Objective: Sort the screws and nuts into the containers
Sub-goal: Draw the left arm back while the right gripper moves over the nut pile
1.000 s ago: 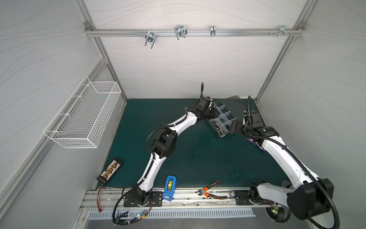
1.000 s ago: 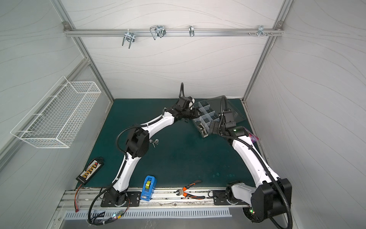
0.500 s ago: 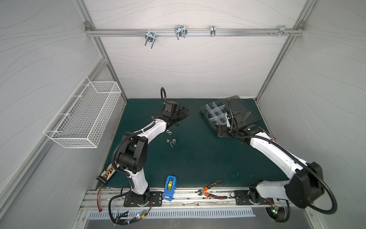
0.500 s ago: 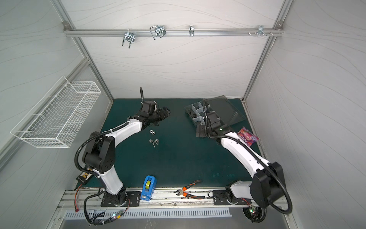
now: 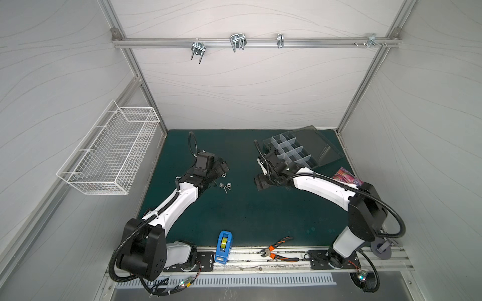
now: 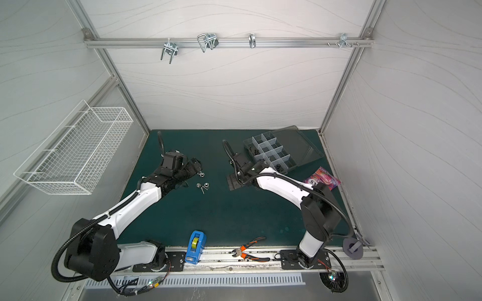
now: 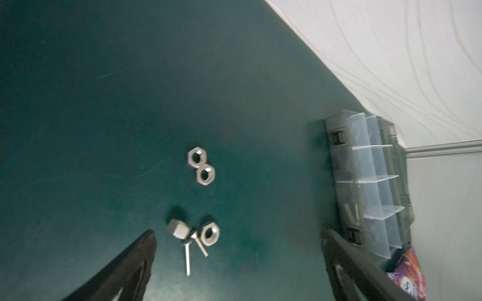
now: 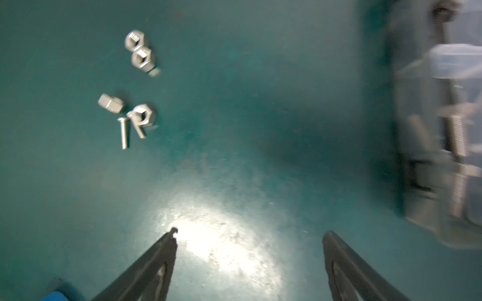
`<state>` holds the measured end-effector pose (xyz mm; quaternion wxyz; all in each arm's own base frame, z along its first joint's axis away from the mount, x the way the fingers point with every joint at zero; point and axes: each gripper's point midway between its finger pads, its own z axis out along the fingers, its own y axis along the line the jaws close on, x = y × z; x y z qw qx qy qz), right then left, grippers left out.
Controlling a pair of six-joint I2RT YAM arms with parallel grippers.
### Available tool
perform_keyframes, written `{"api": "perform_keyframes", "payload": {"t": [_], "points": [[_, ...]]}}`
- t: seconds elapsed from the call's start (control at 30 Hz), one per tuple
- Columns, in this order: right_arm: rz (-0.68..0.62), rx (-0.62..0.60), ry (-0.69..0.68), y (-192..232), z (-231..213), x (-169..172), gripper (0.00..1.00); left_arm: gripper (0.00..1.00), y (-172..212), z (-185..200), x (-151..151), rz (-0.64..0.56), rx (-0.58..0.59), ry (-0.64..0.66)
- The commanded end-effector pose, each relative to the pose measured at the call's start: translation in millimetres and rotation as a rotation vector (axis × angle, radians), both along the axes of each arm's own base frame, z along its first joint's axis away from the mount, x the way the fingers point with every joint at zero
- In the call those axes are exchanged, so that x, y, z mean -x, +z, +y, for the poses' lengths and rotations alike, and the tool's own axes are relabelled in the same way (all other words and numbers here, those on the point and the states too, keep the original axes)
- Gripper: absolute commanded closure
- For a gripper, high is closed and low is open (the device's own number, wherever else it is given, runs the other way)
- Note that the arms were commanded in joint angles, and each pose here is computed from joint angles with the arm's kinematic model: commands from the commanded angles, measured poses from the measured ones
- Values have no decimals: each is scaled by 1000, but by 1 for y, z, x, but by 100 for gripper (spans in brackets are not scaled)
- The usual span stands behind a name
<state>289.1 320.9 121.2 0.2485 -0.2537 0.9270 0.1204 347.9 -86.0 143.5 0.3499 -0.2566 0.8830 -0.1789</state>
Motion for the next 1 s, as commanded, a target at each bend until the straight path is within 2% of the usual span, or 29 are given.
{"api": "perform_keyframes", "payload": {"t": [0.0, 0.23, 0.37, 0.67, 0.83, 0.97], "points": [[6, 13, 78, -5, 25, 9, 12, 1, -1, 22, 18, -3, -69, 52], [35, 34, 177, -18, 65, 20, 15, 1, -6, 47, 57, -33, -120, 116], [53, 40, 208, -23, 78, 24, 15, 1, -12, 64, 79, -65, -122, 195], [93, 72, 260, -39, 101, 28, 22, 1, -21, 77, 110, -142, -18, 295], [113, 86, 267, -52, 109, 25, 32, 1, -34, 76, 118, -121, 15, 307], [139, 110, 277, -64, 117, 23, 47, 1, -38, 74, 118, -102, 22, 302]]}}
